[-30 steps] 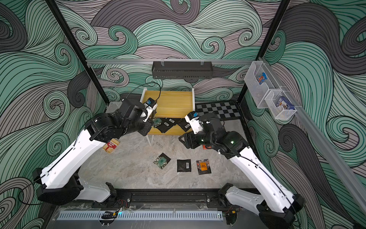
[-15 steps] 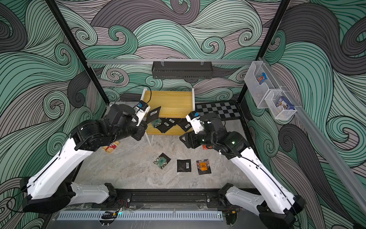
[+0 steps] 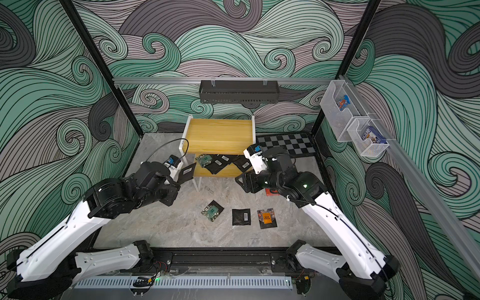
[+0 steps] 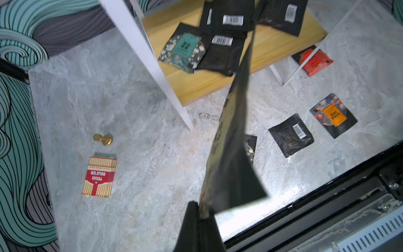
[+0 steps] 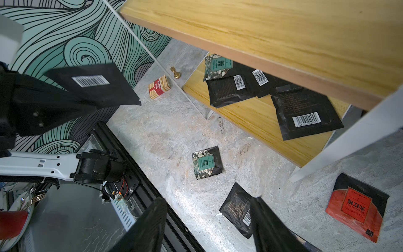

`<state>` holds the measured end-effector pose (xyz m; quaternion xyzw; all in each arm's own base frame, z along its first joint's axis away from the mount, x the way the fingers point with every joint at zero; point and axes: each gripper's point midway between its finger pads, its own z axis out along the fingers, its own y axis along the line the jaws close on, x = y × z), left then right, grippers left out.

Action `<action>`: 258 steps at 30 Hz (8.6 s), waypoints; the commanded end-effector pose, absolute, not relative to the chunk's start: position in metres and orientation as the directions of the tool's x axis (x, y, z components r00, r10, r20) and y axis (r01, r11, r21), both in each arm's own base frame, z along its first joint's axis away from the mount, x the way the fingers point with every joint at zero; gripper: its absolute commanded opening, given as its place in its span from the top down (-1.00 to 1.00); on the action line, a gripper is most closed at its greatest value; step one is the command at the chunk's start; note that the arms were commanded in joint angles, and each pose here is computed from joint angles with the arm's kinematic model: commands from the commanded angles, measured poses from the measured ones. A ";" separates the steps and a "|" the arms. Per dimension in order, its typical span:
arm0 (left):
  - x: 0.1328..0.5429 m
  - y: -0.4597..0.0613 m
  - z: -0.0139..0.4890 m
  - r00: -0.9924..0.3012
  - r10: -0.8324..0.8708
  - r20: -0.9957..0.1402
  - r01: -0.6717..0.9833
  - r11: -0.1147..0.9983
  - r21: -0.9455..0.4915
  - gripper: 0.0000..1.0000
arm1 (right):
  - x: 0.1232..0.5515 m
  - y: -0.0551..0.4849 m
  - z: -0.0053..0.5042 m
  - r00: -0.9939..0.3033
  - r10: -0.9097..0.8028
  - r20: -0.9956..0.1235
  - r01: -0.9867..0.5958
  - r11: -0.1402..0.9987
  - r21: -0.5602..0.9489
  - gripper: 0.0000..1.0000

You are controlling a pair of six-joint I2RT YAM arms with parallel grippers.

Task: Remove the tea bags from the shelf
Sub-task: Place the tea bag at the center of the board, then pick up the tea bag from the shelf, then place the tea bag at the center of the board.

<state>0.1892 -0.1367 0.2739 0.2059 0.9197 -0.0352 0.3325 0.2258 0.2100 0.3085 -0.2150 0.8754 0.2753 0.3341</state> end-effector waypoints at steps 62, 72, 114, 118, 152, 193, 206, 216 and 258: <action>0.169 -0.123 0.049 -0.991 0.121 -0.049 0.095 0.929 0.357 0.68 | 0.234 0.191 0.301 -0.694 -0.137 -0.707 -0.516 0.780 0.355 -0.30; 0.170 -0.124 0.054 -0.990 0.128 -0.051 0.102 0.930 0.352 0.42 | 0.235 0.191 0.304 -0.687 -0.138 -0.713 -0.520 0.779 0.350 -0.30; 0.181 -0.207 0.223 -0.829 0.173 -0.533 0.376 0.877 -0.301 -0.06 | 0.237 0.171 0.298 -0.777 0.007 -0.629 -0.416 0.744 0.523 -0.36; 0.183 -0.217 0.230 -0.818 0.173 -0.549 0.399 0.857 -0.326 -0.07 | 0.241 0.167 0.299 -0.779 0.029 -0.627 -0.398 0.749 0.529 -0.40; 0.195 -0.252 0.252 -0.759 0.240 -0.605 0.524 0.777 -0.348 -0.12 | 0.364 0.121 0.234 -0.835 0.387 -0.391 -0.050 0.655 0.754 -0.46; 0.193 -0.243 0.242 -0.785 0.190 -0.590 0.474 0.798 -0.373 -0.11 | 0.397 0.158 0.161 -0.923 0.283 -0.262 0.002 0.683 0.730 0.32; 0.193 -0.244 0.245 -0.777 0.201 -0.597 0.488 0.791 -0.369 -0.10 | 0.386 0.133 0.192 -0.881 0.346 -0.323 -0.007 0.673 0.740 0.94; 0.192 -0.246 0.248 -0.768 0.211 -0.604 0.504 0.781 -0.368 -0.10 | 0.372 0.090 0.217 -0.807 0.459 -0.372 0.035 0.666 0.745 1.00; 0.191 -0.228 0.234 -0.781 0.205 -0.589 0.471 0.814 -0.341 -0.10 | 0.348 -0.088 0.051 -0.445 0.878 -0.179 0.688 0.463 0.559 0.96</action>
